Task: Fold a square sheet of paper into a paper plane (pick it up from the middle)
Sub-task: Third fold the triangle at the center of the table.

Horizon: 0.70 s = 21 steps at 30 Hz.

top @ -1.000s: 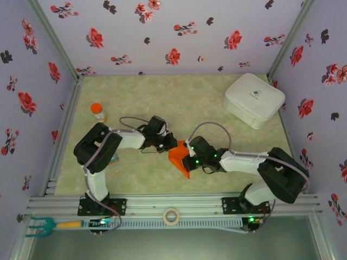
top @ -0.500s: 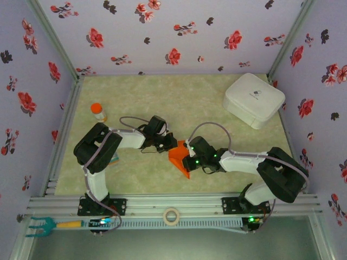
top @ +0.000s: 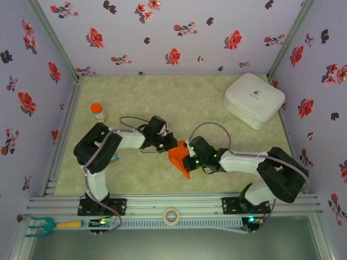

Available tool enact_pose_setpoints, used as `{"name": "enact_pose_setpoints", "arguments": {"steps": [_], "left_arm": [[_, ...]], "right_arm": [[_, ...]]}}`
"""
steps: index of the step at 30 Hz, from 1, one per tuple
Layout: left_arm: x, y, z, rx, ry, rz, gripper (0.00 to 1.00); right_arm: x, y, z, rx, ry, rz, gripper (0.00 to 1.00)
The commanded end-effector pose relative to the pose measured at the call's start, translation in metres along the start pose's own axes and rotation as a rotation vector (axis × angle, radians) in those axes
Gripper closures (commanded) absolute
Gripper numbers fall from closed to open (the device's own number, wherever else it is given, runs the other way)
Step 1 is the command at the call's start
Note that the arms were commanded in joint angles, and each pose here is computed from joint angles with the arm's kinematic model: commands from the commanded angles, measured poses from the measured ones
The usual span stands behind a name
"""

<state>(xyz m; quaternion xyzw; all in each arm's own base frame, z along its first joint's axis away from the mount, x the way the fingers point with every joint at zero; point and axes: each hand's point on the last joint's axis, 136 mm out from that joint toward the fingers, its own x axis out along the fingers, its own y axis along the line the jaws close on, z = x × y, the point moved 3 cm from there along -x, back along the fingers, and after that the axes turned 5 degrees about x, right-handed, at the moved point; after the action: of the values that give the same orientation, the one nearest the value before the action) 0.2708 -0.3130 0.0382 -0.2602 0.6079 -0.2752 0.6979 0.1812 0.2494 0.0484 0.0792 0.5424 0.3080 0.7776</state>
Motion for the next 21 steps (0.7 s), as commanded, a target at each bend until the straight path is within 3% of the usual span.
{"name": "enact_pose_setpoints", "arguments": {"steps": [1, 21], "left_arm": [[0.004, 0.0261, -0.0139, -0.023, 0.041, 0.118, 0.94], [0.0038, 0.0266, -0.0137, -0.018, 0.038, 0.121, 0.95]], "right_arm": [[-0.0007, -0.0011, 0.0042, 0.016, -0.002, -0.003, 0.98], [-0.0004, 0.004, 0.0111, -0.008, 0.009, 0.001, 0.97]]}}
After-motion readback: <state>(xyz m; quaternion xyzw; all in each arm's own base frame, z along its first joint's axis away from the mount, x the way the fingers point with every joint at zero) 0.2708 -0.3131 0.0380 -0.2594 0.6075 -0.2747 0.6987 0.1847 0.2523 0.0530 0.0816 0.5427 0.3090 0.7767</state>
